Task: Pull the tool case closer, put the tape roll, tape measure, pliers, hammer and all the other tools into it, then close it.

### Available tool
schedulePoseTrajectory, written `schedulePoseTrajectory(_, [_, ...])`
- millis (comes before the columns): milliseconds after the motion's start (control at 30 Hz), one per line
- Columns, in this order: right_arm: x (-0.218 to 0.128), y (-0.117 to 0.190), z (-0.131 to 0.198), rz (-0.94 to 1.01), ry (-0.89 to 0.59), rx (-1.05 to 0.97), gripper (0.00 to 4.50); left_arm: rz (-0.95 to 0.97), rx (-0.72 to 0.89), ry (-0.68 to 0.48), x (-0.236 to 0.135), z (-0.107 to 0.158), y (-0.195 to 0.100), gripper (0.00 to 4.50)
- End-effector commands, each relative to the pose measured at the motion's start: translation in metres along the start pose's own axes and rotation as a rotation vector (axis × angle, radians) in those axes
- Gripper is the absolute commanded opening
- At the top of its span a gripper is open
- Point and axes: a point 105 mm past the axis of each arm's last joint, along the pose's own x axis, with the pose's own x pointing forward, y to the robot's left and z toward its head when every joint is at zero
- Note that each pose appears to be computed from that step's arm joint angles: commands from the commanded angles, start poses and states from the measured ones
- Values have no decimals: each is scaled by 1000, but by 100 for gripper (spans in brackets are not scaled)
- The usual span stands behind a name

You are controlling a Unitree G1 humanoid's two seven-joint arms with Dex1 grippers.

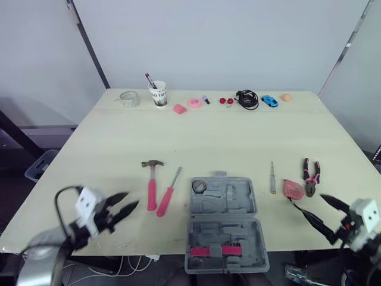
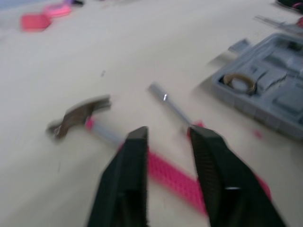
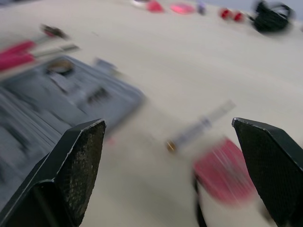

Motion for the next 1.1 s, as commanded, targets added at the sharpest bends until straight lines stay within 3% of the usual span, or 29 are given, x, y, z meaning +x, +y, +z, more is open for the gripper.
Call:
schedulePoseTrajectory(33, [-10,-5,4,-58,-28,-25,450,84,7,-23,-17,2,-1,356])
schedulePoseTrajectory(67, [-13,-4,-1,-68,-17,-20,450,101,-4,-10,-21,-4,-2,359])
schedulePoseTrajectory(100, [-15,-4,-4,-76,-9,-12,450,112,-13,6,-26,-10,-4,422])
schedulePoseTrajectory(133, [-17,-3,-7,-83,-3,-2,450,119,-19,19,-29,-14,-5,442])
schedulePoseTrajectory(367, [-27,-3,-23,-108,40,16,450,131,-28,44,-36,-23,-7,442])
schedulePoseTrajectory(867, [34,1,0,-147,38,2,450,-188,165,-80,21,41,-28,442])
schedulePoseTrajectory(1100, [60,-2,-4,-292,72,38,450,-435,203,-140,49,71,-69,442])
